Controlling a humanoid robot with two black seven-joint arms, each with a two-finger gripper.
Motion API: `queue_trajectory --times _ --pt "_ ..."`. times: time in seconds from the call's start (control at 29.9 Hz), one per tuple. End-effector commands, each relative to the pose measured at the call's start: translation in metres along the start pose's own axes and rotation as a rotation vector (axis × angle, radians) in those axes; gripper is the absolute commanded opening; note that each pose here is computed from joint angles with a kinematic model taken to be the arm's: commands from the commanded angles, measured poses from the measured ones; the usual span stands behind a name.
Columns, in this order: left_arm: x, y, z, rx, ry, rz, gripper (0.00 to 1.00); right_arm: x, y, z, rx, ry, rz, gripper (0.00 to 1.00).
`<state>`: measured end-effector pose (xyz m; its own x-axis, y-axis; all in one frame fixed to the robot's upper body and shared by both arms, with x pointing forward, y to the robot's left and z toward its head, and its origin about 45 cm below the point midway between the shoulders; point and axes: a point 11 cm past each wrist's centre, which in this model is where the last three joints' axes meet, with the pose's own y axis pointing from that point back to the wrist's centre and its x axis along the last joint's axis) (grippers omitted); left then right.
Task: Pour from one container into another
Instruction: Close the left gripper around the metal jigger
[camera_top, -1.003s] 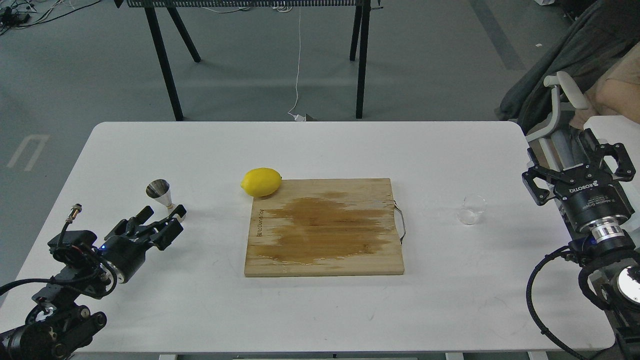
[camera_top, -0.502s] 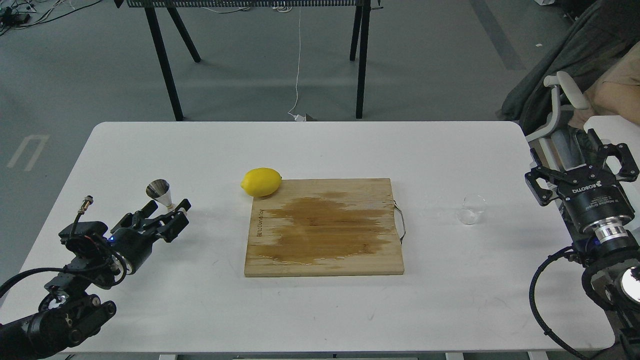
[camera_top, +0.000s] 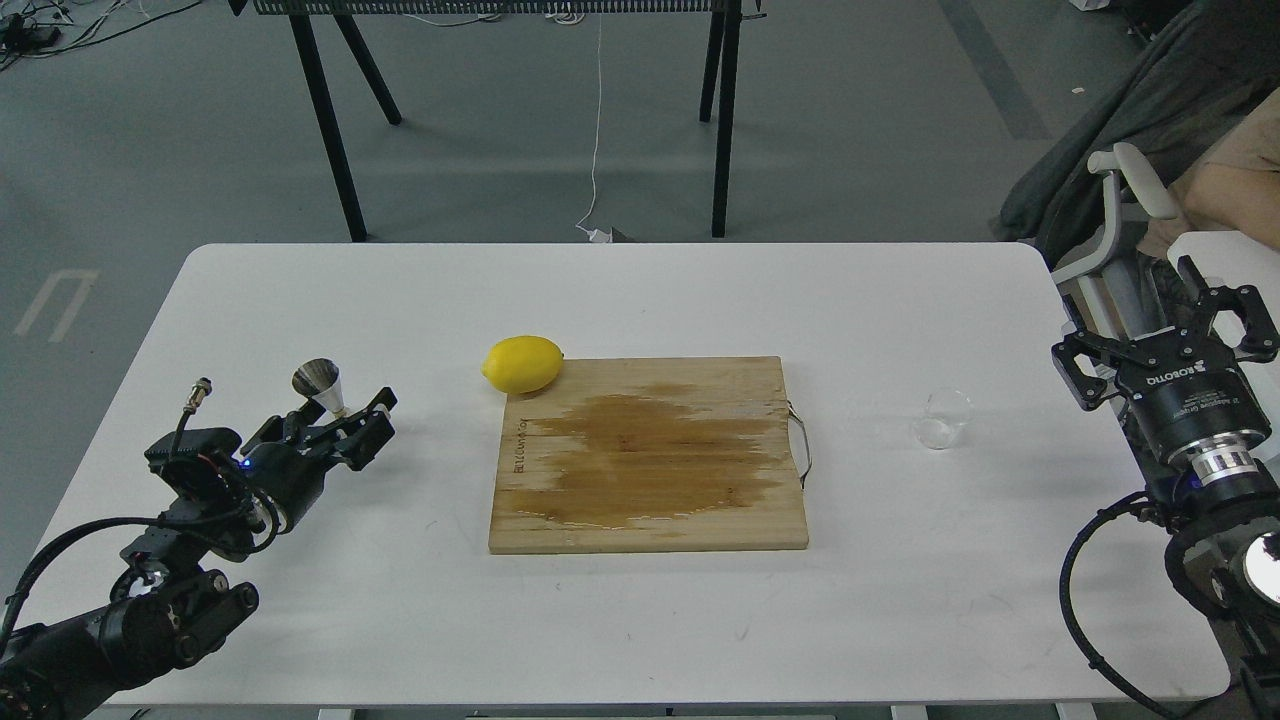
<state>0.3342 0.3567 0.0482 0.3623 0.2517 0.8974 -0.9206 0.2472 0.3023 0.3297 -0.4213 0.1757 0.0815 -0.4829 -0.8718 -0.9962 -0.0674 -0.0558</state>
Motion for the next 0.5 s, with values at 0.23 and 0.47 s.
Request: queue_trajectory --times 0.23,0.47 --pt "-0.0008 -0.0102 0.0 0.023 -0.026 -0.01 0.87 0.0 0.0 0.0 0.0 0.0 0.0 0.99" --pt "-0.0006 -0.0099 -0.0014 0.025 -0.032 -0.013 0.8 0.0 0.0 0.0 0.0 0.0 0.0 0.99"
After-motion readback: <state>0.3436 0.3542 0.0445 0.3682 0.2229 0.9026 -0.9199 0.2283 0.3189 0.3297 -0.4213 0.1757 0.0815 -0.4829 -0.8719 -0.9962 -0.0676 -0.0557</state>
